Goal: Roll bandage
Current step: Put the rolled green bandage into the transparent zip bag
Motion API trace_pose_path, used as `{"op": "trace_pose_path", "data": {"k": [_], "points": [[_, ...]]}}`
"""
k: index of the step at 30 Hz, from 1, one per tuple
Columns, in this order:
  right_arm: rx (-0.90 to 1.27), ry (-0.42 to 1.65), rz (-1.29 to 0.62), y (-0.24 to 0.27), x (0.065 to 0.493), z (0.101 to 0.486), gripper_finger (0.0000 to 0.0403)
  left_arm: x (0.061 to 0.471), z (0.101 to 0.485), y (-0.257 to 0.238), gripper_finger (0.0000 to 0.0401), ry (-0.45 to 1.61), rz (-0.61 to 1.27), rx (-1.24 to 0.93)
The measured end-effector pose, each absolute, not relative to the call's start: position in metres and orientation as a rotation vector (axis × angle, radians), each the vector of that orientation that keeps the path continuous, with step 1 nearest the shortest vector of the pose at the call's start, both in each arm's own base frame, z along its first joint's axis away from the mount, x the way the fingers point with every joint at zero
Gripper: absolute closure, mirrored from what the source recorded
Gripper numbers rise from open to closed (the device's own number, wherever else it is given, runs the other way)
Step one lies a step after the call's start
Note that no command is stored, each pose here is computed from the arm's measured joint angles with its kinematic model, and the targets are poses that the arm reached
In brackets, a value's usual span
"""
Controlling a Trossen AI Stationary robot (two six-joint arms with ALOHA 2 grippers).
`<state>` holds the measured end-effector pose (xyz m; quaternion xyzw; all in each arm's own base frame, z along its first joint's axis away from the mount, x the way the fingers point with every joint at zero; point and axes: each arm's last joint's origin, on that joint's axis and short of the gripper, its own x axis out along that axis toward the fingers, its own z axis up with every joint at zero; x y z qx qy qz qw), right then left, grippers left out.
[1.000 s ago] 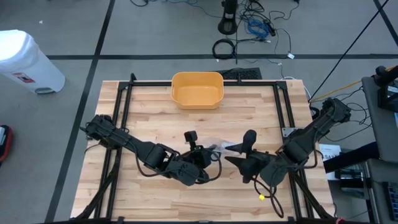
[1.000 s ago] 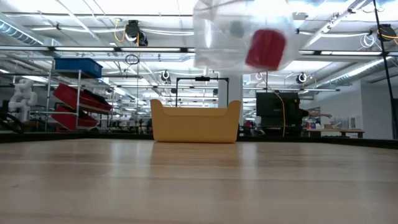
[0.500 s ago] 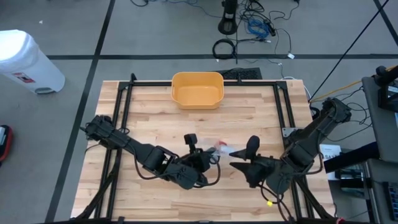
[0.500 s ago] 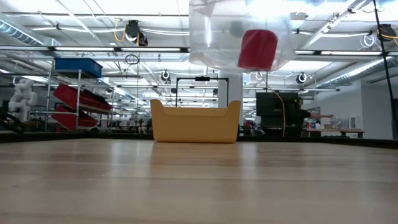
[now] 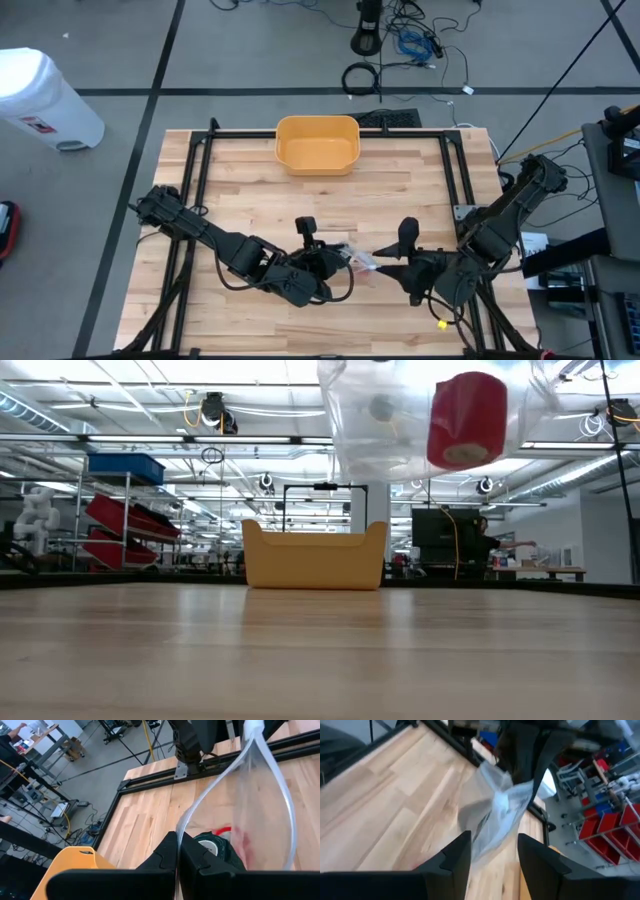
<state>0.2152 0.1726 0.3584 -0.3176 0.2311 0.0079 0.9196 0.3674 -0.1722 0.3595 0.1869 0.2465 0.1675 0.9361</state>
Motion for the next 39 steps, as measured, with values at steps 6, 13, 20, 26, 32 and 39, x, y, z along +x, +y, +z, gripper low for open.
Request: {"op": "trace_pose_path", "data": {"k": [6,13,20,26,32,39], "points": [[-0.634,0.436,0.03,0.17,0.222,0.363,0.0293,0.367,0.36,-0.172,0.0397,0.503,0.342,0.382],[-0.658,0.46,0.118,0.167,0.225,0.361,0.0389,0.368,0.36,-0.172,0.0397,0.501,0.341,0.38],[-0.66,0.46,0.119,0.167,0.225,0.361,0.0401,0.366,0.359,-0.178,0.0371,0.52,0.226,0.351],[-0.657,0.46,0.114,0.167,0.225,0.361,0.0402,0.364,0.359,-0.183,0.0263,0.514,0.212,0.353],[-0.65,0.466,0.111,0.166,0.225,0.361,0.0403,0.364,0.362,-0.183,0.0177,0.475,0.309,0.369],[-0.652,0.473,0.11,0.166,0.225,0.36,0.0403,0.368,0.376,-0.19,0.0152,0.351,0.285,0.35]]}}
